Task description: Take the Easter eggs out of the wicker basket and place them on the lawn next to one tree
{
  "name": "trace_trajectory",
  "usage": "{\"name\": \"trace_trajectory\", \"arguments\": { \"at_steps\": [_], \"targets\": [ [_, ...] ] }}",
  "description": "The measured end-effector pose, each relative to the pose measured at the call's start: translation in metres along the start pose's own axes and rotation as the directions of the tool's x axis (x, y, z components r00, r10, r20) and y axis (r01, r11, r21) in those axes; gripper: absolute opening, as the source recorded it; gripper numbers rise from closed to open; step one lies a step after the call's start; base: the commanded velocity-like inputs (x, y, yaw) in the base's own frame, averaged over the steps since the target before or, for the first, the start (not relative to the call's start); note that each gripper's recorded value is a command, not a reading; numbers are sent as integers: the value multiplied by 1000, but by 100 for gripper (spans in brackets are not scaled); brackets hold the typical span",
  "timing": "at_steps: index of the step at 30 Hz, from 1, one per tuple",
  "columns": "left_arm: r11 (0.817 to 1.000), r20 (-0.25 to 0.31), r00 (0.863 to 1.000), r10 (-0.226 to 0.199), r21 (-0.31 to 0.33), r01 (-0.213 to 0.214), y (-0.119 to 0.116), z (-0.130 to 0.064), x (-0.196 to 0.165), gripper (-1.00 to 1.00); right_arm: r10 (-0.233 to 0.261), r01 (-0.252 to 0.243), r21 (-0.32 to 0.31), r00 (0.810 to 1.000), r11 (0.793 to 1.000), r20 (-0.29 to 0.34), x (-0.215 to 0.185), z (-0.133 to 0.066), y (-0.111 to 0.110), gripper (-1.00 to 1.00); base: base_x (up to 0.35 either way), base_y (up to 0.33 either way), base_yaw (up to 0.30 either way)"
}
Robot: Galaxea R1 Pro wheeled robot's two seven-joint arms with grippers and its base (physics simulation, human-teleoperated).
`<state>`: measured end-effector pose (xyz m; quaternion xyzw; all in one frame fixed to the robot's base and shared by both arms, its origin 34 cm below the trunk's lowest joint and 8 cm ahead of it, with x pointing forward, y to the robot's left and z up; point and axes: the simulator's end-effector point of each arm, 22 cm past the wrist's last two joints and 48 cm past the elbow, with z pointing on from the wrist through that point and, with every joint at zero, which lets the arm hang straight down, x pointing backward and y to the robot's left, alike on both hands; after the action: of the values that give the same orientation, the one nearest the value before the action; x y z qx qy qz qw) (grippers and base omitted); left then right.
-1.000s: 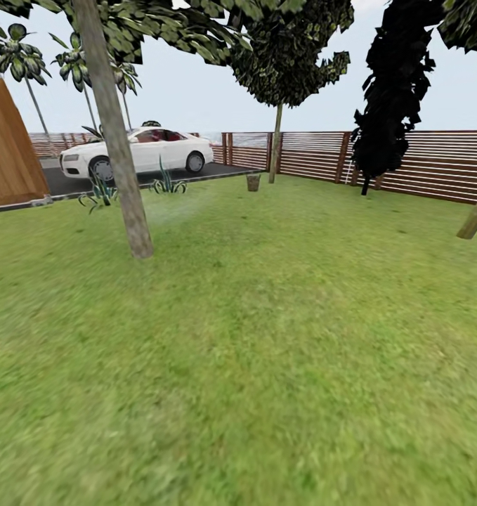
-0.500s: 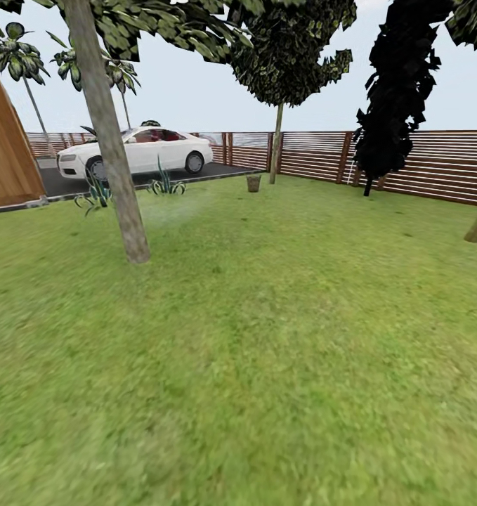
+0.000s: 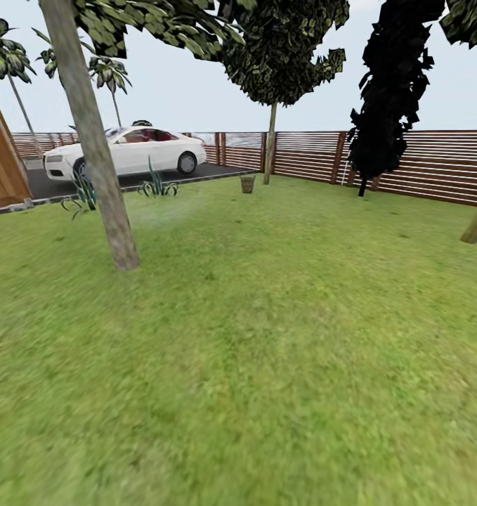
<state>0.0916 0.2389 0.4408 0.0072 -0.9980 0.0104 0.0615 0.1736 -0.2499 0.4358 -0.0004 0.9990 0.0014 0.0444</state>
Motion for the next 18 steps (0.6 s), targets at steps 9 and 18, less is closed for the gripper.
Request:
{"name": "trace_trajectory", "arguments": {
  "at_steps": [9, 18],
  "targets": [
    [1000, 0, 1000, 0, 0, 0, 0, 0, 0, 100, -4, 4, -2, 1000, 1000, 0, 0, 0, 1, 100, 340, 0, -2],
    [1000, 0, 1000, 0, 0, 0, 0, 0, 0, 100, -5, 5, -6, 1000, 1000, -2, 1, 0, 4, 100, 340, 0, 0]
  ]
}}
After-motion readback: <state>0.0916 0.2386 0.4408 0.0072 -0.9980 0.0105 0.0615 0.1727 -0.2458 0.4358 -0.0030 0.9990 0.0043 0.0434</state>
